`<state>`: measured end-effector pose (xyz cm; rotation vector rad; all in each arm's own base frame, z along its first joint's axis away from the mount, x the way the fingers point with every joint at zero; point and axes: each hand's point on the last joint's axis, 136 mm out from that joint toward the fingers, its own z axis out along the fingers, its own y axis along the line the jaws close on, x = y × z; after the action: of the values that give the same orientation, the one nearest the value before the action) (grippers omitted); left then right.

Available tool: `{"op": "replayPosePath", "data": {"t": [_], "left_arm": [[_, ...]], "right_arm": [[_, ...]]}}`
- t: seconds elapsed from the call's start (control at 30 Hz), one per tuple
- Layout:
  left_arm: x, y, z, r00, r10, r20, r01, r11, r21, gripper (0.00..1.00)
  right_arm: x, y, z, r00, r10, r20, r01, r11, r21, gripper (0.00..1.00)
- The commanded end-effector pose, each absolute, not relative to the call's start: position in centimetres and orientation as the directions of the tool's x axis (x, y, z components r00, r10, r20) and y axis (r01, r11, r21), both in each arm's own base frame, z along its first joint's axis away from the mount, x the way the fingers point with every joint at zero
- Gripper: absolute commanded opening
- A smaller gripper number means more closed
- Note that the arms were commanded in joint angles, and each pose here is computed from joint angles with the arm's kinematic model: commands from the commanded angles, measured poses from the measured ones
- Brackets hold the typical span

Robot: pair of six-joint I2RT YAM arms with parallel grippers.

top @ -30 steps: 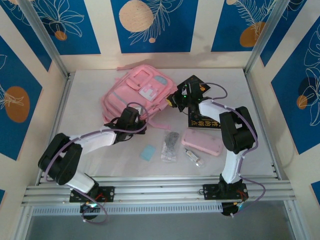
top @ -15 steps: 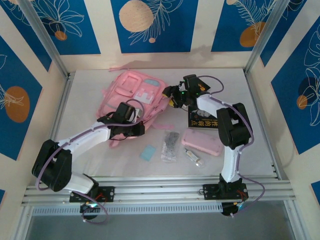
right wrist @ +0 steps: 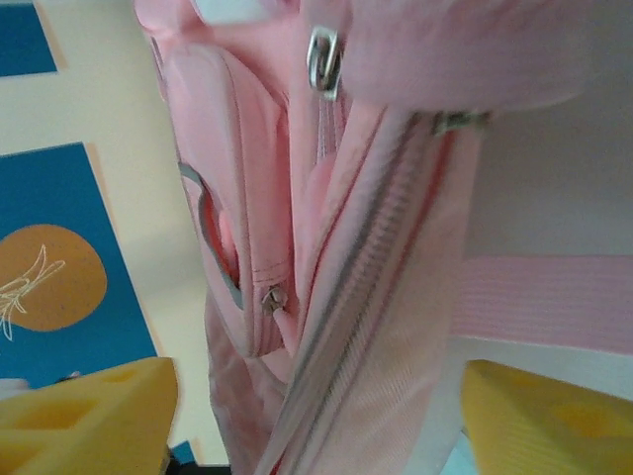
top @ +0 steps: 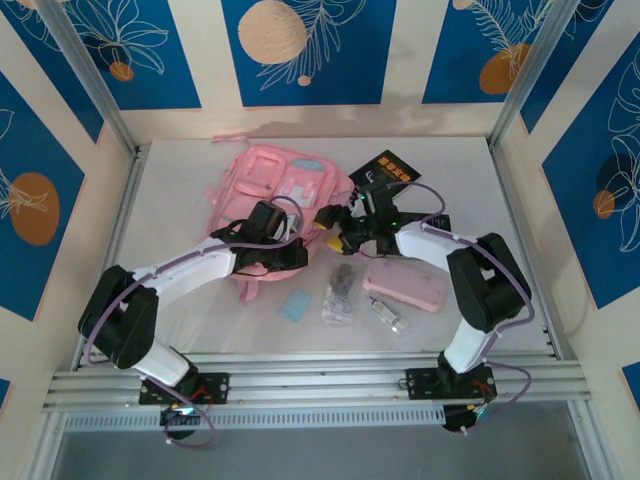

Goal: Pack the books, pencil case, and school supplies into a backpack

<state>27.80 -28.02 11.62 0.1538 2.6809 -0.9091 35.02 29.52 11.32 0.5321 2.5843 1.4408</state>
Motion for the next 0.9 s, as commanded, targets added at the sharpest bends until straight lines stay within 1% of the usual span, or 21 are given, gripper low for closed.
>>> {"op": "replayPosePath", "data": {"t": [0.0, 0.03, 0.07, 0.1, 0.23, 0.37, 0.5, 0.53, 0.6, 0.67, 0.77, 0.87], "left_arm": [[27.3, -28.4, 14.5, -0.928, 0.042, -0.369, 0.264, 0.775, -0.574, 0.00], [27.0, -27.8, 14.3, -0.929, 0.052, -0.366, 0.261, 0.793, -0.550, 0.00], [26.8, -27.2, 14.0, -0.931, 0.066, -0.360, 0.260, 0.811, -0.524, 0.00], [26.4, -26.3, 13.6, -0.933, 0.082, -0.350, 0.256, 0.835, -0.487, 0.00], [25.6, -22.3, 12.4, -0.946, 0.111, -0.306, 0.224, 0.904, -0.364, 0.00], [25.3, -17.5, 11.6, -0.967, 0.046, -0.251, 0.126, 0.941, -0.315, 0.00], [25.7, -13.4, 11.7, -0.965, 0.009, -0.260, 0.071, 0.971, -0.230, 0.00], [25.8, -12.9, 11.6, -0.967, 0.000, -0.257, 0.061, 0.971, -0.230, 0.00], [25.6, -13.5, 11.5, -0.972, 0.004, -0.236, 0.069, 0.960, -0.270, 0.00], [24.9, -15.4, 11.7, -0.978, 0.022, -0.208, 0.091, 0.941, -0.327, 0.00], [23.6, -18.7, 12.6, -0.974, 0.076, -0.214, 0.152, 0.920, -0.360, 0.00], [23.1, -21.7, 13.0, -0.977, 0.072, -0.202, 0.159, 0.877, -0.453, 0.00]], "right_arm": [[35.9, 31.3, 11.0, -0.933, 0.353, 0.064, 0.230, 0.450, 0.863, 0.48], [36.4, 31.1, 10.5, -0.930, 0.362, 0.057, 0.231, 0.458, 0.859, 0.26], [36.8, 30.8, 10.4, -0.929, 0.368, 0.039, 0.219, 0.464, 0.858, 0.08], [37.3, 30.3, 10.2, -0.928, 0.371, 0.011, 0.203, 0.481, 0.853, 0.00], [38.4, 28.3, 10.7, -0.932, 0.341, -0.120, 0.101, 0.564, 0.820, 0.00], [39.3, 26.1, 12.3, -0.924, 0.288, -0.251, -0.011, 0.635, 0.773, 0.00], [41.0, 25.0, 13.5, -0.922, 0.225, -0.315, -0.092, 0.665, 0.742, 0.00], [41.6, 24.9, 13.9, -0.919, 0.217, -0.329, -0.107, 0.667, 0.737, 0.00], [43.1, 24.6, 14.4, -0.913, 0.195, -0.358, -0.139, 0.678, 0.722, 0.00], [44.9, 24.4, 14.5, -0.908, 0.196, -0.370, -0.136, 0.696, 0.705, 0.00], [47.1, 24.7, 14.7, -0.916, 0.224, -0.332, -0.094, 0.686, 0.721, 0.00], [47.8, 26.2, 15.1, -0.928, 0.224, -0.297, -0.085, 0.648, 0.757, 0.00]]}}
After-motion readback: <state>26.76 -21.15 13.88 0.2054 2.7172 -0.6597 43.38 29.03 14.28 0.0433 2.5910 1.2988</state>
